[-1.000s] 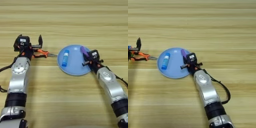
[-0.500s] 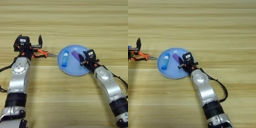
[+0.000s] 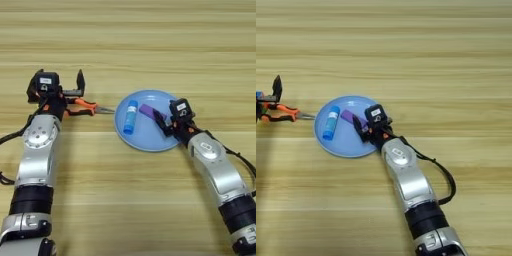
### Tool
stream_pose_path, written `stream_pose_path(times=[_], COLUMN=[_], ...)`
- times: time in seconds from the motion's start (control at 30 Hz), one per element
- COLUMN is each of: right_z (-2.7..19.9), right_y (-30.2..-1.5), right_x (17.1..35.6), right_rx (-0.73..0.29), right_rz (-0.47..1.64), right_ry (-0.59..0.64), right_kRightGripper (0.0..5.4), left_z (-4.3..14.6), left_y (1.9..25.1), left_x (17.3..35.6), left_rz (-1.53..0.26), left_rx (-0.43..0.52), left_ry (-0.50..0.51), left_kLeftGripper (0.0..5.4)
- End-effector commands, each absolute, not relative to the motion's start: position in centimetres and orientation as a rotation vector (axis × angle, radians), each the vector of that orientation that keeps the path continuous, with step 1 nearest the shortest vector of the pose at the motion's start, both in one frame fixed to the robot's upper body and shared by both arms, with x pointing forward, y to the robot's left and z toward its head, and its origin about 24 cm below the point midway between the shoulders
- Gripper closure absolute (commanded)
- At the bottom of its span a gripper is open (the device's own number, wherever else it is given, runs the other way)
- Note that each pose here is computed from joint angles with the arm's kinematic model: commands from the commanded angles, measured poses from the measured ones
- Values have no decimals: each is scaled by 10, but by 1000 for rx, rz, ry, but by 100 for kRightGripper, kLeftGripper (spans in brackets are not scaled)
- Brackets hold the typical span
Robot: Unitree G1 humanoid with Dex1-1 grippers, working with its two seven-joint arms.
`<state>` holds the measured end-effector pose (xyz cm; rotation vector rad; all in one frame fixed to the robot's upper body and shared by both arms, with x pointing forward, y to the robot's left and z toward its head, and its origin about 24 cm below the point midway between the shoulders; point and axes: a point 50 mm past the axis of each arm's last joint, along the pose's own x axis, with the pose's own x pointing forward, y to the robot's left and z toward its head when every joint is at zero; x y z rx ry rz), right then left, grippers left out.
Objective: Move the objects on the table
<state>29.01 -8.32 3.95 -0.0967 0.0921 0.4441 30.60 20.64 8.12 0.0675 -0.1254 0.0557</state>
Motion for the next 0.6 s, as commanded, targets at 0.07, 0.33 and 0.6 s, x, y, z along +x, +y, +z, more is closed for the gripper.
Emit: stream_pose_path(times=[0.07, 0.33, 0.6], right_z=[46, 62, 77], right_y=[-89, -104, -115], right_x=[292, 296, 302], right_rx=[-124, -174, -212], right_rz=[417, 342, 300], right_ry=[75, 12, -14], right_kRightGripper=[161, 79, 2], left_z=[80, 79, 79], left_y=[207, 205, 204], left_x=[305, 304, 304], left_rz=[60, 55, 55], left_rx=[77, 76, 75], left_ry=[-112, -113, -114], left_kLeftGripper=[0, 0, 0])
